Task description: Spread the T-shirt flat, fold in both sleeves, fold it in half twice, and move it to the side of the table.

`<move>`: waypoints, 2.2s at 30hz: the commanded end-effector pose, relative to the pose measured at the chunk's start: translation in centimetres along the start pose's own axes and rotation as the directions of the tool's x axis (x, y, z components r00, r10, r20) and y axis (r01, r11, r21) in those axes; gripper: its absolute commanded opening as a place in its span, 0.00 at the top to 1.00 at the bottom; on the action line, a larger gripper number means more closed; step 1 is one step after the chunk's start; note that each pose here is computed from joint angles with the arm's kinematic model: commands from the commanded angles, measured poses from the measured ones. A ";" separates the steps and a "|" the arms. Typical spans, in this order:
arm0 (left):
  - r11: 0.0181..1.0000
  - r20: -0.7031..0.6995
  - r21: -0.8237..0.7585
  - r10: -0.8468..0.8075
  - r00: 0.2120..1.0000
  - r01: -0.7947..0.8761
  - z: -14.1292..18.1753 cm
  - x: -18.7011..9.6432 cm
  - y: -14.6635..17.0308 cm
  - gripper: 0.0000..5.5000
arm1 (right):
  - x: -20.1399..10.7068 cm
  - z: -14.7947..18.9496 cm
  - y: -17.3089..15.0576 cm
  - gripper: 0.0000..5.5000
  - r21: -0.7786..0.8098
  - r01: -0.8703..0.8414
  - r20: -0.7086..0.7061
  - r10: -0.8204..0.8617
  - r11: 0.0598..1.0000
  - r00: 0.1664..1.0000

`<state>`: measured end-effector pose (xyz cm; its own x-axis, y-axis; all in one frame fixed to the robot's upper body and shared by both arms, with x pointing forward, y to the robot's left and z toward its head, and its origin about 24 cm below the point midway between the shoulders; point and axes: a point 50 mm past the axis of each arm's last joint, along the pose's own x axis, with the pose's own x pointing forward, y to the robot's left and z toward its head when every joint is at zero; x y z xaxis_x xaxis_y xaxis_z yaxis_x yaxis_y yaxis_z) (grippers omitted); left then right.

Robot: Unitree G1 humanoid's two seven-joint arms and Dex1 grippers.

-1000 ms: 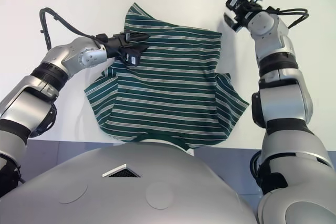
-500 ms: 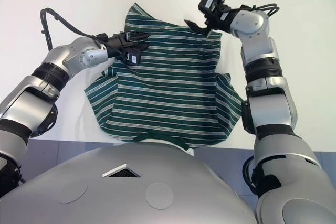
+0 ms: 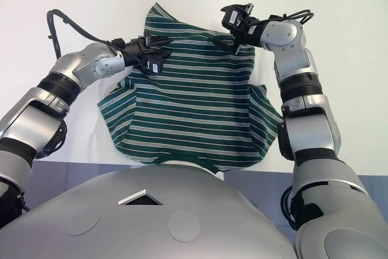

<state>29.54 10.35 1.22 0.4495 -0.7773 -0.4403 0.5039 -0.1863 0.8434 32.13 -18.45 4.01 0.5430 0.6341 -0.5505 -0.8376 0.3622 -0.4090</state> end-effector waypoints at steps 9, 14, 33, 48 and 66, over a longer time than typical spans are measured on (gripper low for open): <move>0.926 -0.141 -0.138 -0.369 0.919 0.351 -1.1 -2.0 -10.0 0.70 | -1.0 3.1 5.7 0.24 -0.310 -0.143 -0.022 0.143 0.940 0.989; 0.926 -0.139 -0.140 -0.370 0.919 0.351 -1.0 -1.9 -10.1 0.70 | -0.5 -0.5 4.8 0.24 -0.207 -0.111 -0.177 0.074 0.972 0.981; 0.932 -0.159 -0.196 -0.336 0.928 0.304 -0.9 -1.2 -10.0 0.70 | -8.8 2.1 -13.9 0.24 -0.103 0.716 -0.105 -0.723 0.691 0.683; 0.578 0.168 -0.816 0.240 0.956 -0.002 -0.2 -8.6 4.1 0.70 | -5.1 -1.0 8.9 0.24 -0.162 -0.284 -0.080 0.274 0.945 0.958; 0.745 -0.048 -0.573 -0.447 0.893 0.341 -3.9 -4.7 -2.2 0.70 | -4.8 1.8 11.5 0.24 -0.184 -0.256 -0.059 0.249 0.949 0.967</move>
<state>30.34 15.13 3.92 0.2400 -0.7320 -0.6377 0.9371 0.0032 0.3489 20.60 -15.36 4.78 0.3676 0.7151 -0.5946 -0.8879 0.0797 -0.4530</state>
